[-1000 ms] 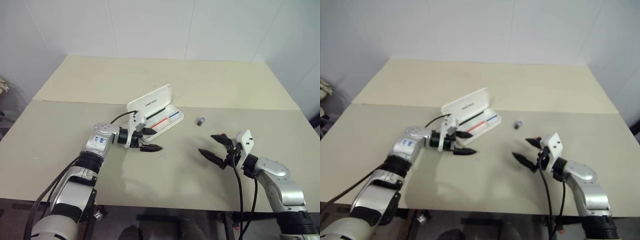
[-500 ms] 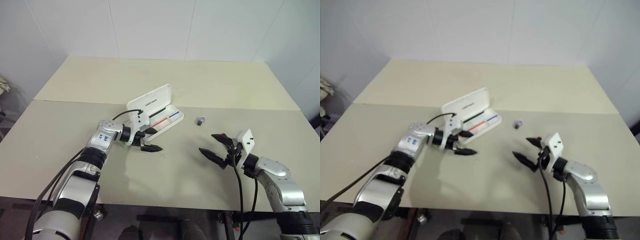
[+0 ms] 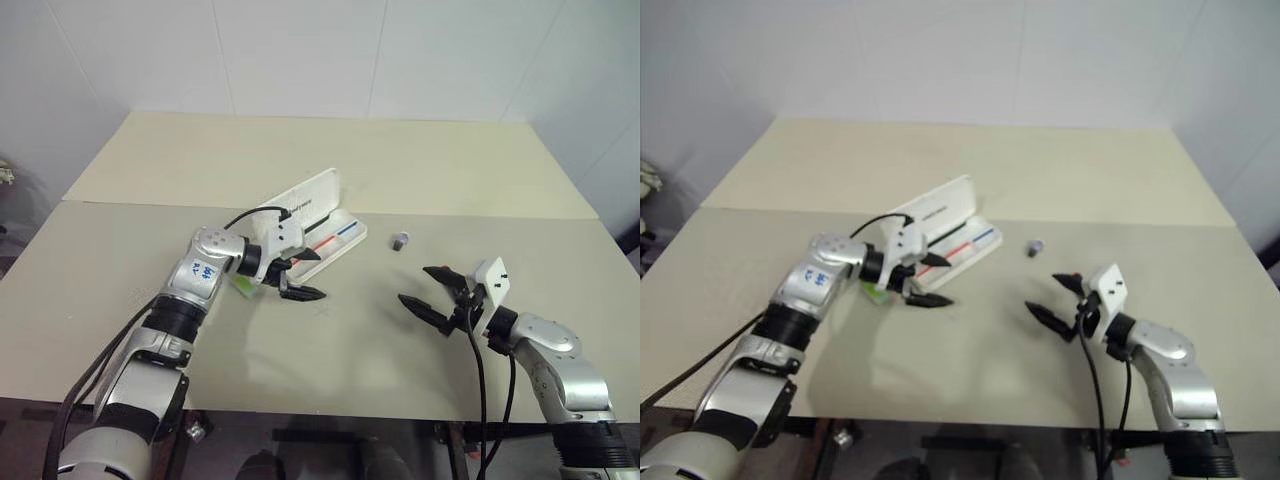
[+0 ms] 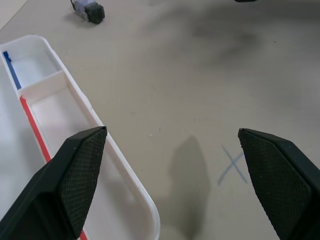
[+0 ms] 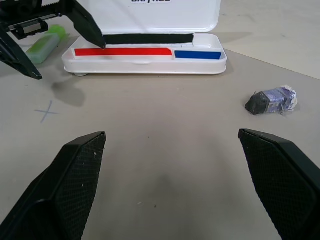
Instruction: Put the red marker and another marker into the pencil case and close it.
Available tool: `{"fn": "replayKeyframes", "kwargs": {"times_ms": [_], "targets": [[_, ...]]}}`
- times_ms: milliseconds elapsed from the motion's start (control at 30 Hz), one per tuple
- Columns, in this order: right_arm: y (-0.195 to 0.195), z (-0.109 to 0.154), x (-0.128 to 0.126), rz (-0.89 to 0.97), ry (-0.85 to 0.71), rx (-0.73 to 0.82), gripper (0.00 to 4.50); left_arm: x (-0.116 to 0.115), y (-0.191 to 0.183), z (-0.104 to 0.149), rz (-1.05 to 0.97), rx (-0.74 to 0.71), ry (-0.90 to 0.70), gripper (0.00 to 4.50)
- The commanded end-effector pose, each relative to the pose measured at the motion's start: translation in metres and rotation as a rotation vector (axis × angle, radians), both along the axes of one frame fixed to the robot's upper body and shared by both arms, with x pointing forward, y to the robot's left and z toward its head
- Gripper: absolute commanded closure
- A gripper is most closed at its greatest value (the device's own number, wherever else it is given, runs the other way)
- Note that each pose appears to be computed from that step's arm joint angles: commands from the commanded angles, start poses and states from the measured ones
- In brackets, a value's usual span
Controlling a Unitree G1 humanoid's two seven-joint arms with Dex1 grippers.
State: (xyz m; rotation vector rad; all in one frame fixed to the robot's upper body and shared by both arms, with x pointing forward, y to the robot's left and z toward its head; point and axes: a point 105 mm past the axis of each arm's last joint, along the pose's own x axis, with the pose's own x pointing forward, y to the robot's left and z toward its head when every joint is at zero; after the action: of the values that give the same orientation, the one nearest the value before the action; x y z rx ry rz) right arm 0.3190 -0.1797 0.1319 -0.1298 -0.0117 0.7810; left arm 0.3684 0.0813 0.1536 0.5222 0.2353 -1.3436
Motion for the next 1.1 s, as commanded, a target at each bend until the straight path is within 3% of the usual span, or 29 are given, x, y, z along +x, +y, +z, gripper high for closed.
{"fn": "replayKeyframes", "kwargs": {"times_ms": [33, 300, 700, 1100], "targets": [[0.0, 0.014, 0.003, -0.001, -0.057, 0.011, 0.0, 0.001, -0.006, 0.004, -0.006, 0.014, -0.036, 0.02], [0.0, 0.016, 0.006, 0.005, -0.063, 0.011, 0.0, 0.028, -0.018, -0.013, 0.139, 0.022, 0.002, 0.02], [-0.003, 0.016, 0.003, -0.009, -0.065, 0.01, 0.0, 0.035, -0.027, -0.025, 0.162, 0.05, 0.023, 0.02], [-0.002, 0.018, 0.006, -0.009, -0.07, 0.014, 0.0, 0.042, -0.019, -0.024, 0.206, 0.069, -0.005, 3.9]]}}
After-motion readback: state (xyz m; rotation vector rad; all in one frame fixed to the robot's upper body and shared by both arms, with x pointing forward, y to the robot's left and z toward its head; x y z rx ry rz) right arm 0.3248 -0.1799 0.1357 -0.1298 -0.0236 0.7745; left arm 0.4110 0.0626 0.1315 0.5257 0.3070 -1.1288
